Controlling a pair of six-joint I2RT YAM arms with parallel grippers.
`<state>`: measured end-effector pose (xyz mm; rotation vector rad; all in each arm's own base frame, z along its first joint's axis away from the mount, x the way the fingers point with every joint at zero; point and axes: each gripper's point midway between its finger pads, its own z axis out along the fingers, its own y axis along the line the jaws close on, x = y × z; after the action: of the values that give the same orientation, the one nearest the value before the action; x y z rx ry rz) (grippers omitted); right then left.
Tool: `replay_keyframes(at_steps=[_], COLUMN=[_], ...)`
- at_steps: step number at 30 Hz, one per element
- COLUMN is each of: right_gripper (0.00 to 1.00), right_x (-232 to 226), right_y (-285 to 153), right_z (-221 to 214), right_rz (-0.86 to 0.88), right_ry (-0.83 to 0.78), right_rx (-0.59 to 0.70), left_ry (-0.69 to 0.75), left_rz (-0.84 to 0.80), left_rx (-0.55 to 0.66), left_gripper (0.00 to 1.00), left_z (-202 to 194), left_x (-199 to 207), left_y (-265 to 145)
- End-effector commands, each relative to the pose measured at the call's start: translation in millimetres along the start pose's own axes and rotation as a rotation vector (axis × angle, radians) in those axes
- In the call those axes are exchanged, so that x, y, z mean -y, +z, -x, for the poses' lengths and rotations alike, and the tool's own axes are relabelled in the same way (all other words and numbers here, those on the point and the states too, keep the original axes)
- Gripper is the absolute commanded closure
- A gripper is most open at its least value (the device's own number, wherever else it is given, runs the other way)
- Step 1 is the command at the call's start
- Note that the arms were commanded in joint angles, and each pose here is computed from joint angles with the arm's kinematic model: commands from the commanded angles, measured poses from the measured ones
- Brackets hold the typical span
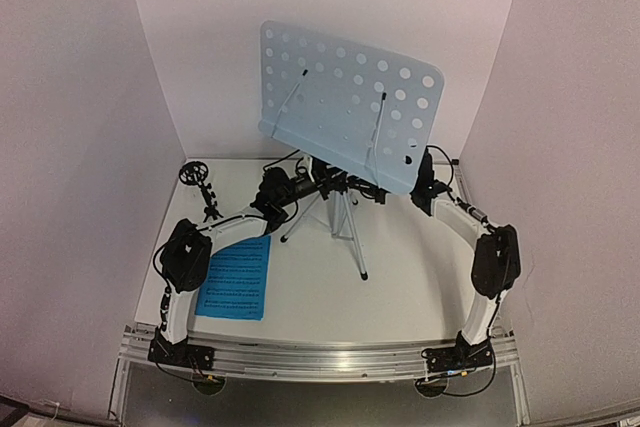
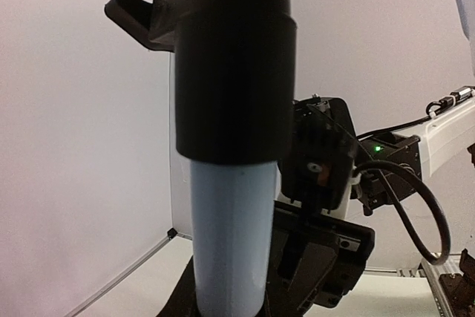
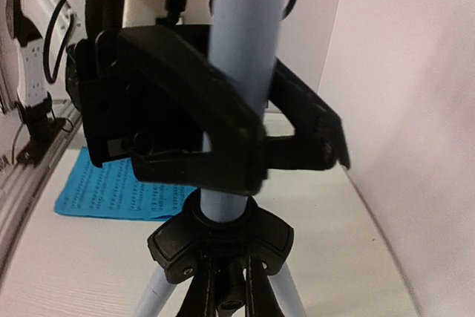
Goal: Pack up the instrument practice props
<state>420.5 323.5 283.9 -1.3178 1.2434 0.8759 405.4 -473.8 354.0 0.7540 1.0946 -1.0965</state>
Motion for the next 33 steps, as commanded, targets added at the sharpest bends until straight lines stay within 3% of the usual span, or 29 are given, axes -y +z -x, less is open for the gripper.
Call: replay_keyframes(at_steps=[1,9,17,24,27,28,30,32,33], right_gripper=[1.00,1.00,1.00,1.00,1.00,0.94,0.70,0.52,0.34], right_x=[-3.1,4.5,19.3,37.0,36.8,36.2,33.1,28.5,26.1], right_y=[1.0,2.1,-6.2,-14.0,-14.9,-15.2,-16.6,-19.6,-21.6], right_z=[-2.1,-20.3,-45.4,-44.4,-39.0,-36.1,-29.8,-19.6,-15.2], right_rz=[-0.044,-0.119,-0.152,-0.213,-0.222,-0.231,-0.250,-0.288,-0.306], right_ry=[-0.366,-0.759,-1.158,-1.327,-1.329,-1.308,-1.244,-1.107,-1.034], right_rx=[-0.058,-0.221,-0.466,-0.561,-0.556,-0.545,-0.514,-0.464,-0.441], left_ry=[-0.072,-0.078,-0.080,-0.085,-0.087,-0.087,-0.087,-0.084,-0.084], left_rz=[0.081,0.080,0.067,0.066,0.066,0.066,0.068,0.067,0.066], left_rx=[0.067,0.055,0.050,0.046,0.045,0.045,0.043,0.043,0.042], left_gripper=[1.00,1.00,1.00,1.00,1.00,1.00,1.00,1.00,1.00], left_z=[37.9,31.8,31.1,29.9,30.0,30.0,29.1,29.6,29.5], left_x=[-20.8,-20.6,-18.6,-18.4,-18.1,-18.1,-18.3,-17.9,-17.5], left_y=[1.8,0.4,0.9,0.6,0.4,0.4,-0.1,-0.4,-0.5])
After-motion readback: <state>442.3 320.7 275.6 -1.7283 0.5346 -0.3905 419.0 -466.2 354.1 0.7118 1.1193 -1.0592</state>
